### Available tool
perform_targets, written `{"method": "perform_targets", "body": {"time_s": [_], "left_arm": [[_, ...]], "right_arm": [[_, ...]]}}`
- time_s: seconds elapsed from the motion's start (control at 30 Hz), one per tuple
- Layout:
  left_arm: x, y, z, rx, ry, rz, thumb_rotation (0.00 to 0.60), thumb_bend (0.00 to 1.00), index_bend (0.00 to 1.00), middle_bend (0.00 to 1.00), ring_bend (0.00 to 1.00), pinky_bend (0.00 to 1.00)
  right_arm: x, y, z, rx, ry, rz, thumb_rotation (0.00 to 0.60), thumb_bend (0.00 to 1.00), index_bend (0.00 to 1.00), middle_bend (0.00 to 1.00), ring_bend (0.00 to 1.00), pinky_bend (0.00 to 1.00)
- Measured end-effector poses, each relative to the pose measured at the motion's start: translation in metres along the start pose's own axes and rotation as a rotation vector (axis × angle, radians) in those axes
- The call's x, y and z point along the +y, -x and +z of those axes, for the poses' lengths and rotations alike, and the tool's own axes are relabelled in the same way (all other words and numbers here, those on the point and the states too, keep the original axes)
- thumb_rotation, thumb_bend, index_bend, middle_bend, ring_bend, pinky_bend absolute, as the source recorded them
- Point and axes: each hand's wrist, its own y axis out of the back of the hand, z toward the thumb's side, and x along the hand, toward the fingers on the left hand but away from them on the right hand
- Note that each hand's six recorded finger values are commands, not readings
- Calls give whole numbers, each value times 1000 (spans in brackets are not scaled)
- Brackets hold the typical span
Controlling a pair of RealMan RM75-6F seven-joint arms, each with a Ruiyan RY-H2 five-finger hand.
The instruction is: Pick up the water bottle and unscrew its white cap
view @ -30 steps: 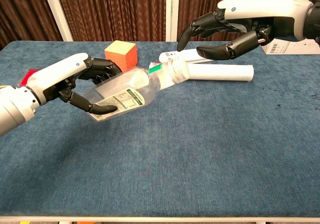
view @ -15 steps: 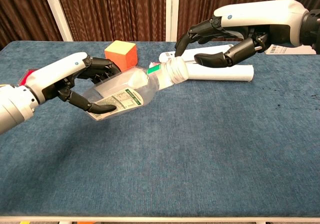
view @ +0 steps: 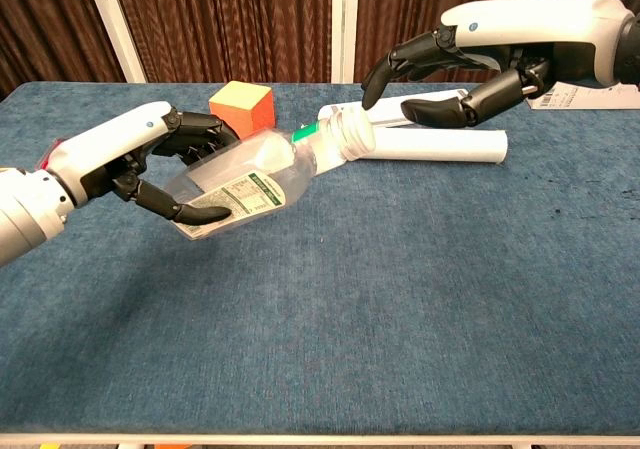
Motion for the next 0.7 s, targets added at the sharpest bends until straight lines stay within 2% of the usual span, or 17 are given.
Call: {"method": "perform_targets", "body": {"time_s": [0.7], "left_arm": [[-4,0,-2,10,-4,-11,600,373,515,556,427,467]], "right_arm": [[0,0,10,35,0,1,337,434,261,87,0,0]]}}
